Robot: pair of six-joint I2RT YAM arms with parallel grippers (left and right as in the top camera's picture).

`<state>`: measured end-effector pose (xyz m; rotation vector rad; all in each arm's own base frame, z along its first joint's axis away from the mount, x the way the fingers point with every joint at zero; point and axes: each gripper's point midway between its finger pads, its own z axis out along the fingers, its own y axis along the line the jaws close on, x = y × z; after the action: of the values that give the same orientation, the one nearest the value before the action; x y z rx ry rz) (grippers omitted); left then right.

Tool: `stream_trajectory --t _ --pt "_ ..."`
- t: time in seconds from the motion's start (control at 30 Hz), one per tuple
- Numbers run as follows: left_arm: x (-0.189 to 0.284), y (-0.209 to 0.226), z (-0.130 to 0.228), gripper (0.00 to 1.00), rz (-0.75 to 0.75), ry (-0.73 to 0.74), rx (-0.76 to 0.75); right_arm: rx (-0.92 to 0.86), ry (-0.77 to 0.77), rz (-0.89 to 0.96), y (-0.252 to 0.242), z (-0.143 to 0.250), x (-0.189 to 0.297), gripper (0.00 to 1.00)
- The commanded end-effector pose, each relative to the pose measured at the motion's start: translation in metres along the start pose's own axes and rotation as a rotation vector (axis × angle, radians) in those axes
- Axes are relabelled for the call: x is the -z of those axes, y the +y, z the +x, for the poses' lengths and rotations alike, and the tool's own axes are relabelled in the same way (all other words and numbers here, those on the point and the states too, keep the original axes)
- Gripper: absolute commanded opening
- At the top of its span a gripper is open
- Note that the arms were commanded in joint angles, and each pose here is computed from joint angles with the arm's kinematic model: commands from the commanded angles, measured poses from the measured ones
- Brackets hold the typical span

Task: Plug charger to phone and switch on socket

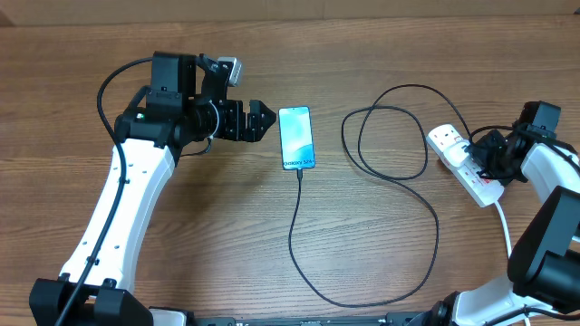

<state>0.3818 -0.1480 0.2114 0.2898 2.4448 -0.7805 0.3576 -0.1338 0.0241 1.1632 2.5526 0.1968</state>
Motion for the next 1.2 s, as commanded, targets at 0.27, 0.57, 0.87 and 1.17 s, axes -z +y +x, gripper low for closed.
stream_trajectory --t 0.27,0.57,0.87,1.17 --pt "0.009 -0.009 -0.006 1.0 0.009 -0.029 -0.015 -0.01 0.102 -0.002 -0.002 0.024 -0.002 0.04" --pt "0.009 -0.009 -0.005 1.0 0.009 -0.024 -0.013 -0.006 0.088 0.029 -0.005 0.018 0.004 0.04" --pt "0.009 -0.008 -0.002 1.0 0.004 -0.013 -0.009 0.011 -0.151 0.083 0.016 -0.052 0.118 0.04" --pt "0.009 -0.008 -0.002 1.0 0.004 -0.012 -0.008 0.173 -0.093 0.007 0.049 -0.011 0.155 0.04"
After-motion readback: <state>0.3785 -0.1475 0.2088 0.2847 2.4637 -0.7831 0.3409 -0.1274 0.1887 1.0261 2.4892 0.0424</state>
